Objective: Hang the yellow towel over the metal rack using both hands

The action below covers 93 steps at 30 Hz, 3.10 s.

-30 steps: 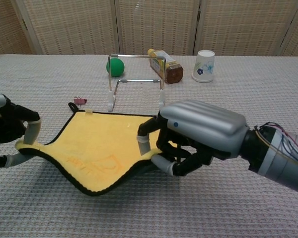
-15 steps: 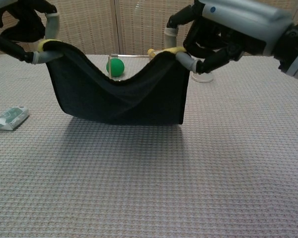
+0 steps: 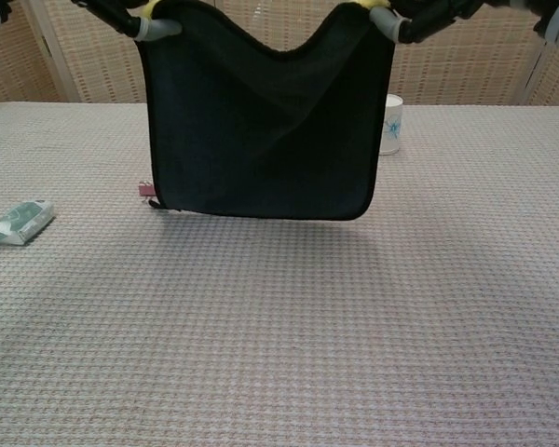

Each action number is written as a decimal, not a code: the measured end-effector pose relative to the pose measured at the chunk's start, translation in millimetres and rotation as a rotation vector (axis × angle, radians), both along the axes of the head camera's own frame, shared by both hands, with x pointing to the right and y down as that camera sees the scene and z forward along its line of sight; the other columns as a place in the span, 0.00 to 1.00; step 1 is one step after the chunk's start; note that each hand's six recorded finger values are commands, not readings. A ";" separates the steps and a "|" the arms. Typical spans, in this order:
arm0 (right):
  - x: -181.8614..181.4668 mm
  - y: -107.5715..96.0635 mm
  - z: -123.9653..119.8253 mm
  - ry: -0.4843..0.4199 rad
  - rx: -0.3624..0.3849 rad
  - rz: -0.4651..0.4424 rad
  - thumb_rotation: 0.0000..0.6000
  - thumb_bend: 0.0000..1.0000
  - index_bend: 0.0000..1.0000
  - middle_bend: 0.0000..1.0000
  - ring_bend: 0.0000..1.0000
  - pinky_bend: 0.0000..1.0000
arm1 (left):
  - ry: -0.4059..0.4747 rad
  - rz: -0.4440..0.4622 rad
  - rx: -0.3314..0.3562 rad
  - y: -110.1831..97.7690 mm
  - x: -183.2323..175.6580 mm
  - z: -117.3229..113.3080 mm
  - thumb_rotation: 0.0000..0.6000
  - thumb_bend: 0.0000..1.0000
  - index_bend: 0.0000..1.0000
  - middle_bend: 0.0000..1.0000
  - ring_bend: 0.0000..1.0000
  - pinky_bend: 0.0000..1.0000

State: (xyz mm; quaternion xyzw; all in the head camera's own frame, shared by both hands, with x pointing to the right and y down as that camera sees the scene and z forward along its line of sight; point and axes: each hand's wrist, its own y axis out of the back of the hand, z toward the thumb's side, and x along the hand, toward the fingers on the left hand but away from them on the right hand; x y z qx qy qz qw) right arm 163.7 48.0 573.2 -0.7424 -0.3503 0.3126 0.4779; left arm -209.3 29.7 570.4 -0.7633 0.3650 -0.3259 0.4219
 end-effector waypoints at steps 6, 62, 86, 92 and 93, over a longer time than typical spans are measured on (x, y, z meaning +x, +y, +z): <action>0.5 -19.7 10.4 0.061 0.040 0.012 1.00 0.56 0.77 0.92 1.00 1.00 | -0.080 -0.031 -0.018 -29.9 4.1 17.3 1.00 0.38 0.66 1.00 0.84 0.90; -20.9 -82.0 77.0 0.274 -0.024 0.107 1.00 0.13 0.00 0.84 0.98 1.00 | -0.229 -0.307 -0.183 -111.0 -36.7 81.4 1.00 0.21 0.13 0.21 0.00 0.30; 143.4 18.4 13.6 0.394 -0.180 0.122 1.00 0.29 0.14 0.39 0.36 0.57 | -0.336 -0.481 -0.144 31.9 -184.0 40.0 1.00 0.21 0.17 0.21 0.02 0.30; 190.1 59.4 -0.6 0.401 -0.194 0.179 1.00 0.30 0.15 0.27 0.25 0.43 | -0.426 -0.526 -0.091 93.6 -221.9 22.6 1.00 0.21 0.17 0.21 0.02 0.30; 195.9 65.6 -2.7 0.401 -0.198 0.188 1.00 0.30 0.15 0.26 0.24 0.42 | -0.434 -0.534 -0.089 103.4 -226.1 19.8 1.00 0.21 0.17 0.21 0.02 0.30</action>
